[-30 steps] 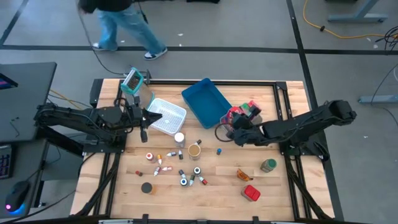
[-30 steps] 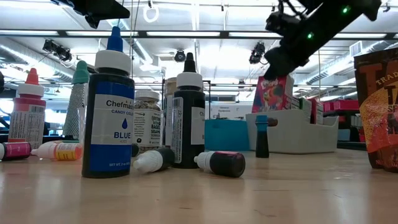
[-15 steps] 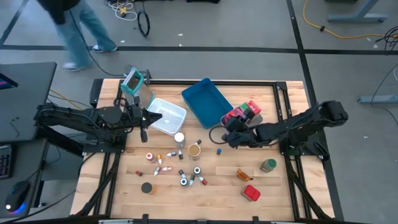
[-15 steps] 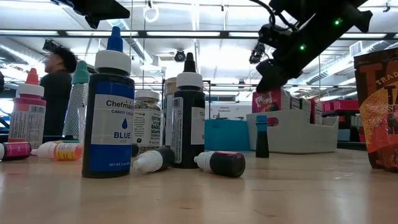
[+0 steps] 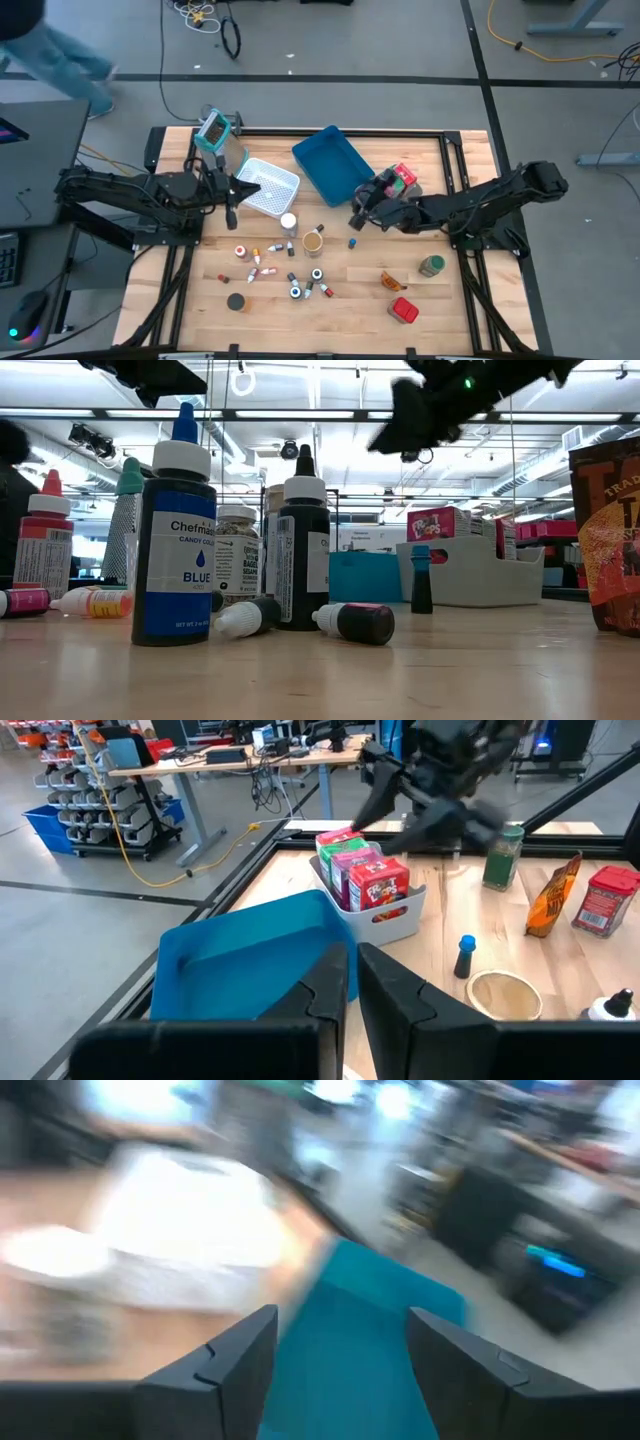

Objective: Pick & Place Kitchen Items
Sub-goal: Put the gold seasoning bottle into the blue bin

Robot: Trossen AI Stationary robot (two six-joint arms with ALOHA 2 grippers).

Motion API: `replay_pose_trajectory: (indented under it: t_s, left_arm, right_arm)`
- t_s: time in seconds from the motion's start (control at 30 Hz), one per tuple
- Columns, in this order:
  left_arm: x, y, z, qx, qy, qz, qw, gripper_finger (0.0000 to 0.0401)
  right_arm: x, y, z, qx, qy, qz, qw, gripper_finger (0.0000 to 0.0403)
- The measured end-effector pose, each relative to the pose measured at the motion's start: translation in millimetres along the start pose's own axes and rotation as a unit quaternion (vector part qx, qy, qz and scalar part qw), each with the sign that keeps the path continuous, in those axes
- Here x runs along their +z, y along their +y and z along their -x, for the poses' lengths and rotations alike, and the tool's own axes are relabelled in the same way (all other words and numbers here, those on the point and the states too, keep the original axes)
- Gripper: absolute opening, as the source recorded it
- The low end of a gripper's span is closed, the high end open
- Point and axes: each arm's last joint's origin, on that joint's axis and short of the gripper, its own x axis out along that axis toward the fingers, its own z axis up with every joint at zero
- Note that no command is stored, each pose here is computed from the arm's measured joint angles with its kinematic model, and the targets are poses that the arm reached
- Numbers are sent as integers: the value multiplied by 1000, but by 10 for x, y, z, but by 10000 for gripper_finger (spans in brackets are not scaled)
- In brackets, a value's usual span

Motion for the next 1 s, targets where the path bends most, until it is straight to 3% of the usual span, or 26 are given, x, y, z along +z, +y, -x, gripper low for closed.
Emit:
replay_pose_trajectory:
  t_s: [0.17, 0.5, 0.8, 1.0]
  left_arm:
    - [-1, -10, -9, -10, 1, -4, 1000, 33]
    - [-22, -35, -51, -15, 12, -6, 1000, 33]
    - [-15, -41, -63, -15, 9, -4, 1000, 33]
    - [-11, -41, -63, -15, 7, -4, 1000, 33]
  right_arm:
    - [93, 150, -39, 159, -53, -51, 985, 231]
    - [-118, 544, -323, 308, -82, -89, 944, 269]
    - [-259, 901, -668, 325, -8, -50, 944, 314]
    - [-274, 972, -729, 334, 25, -35, 942, 326]
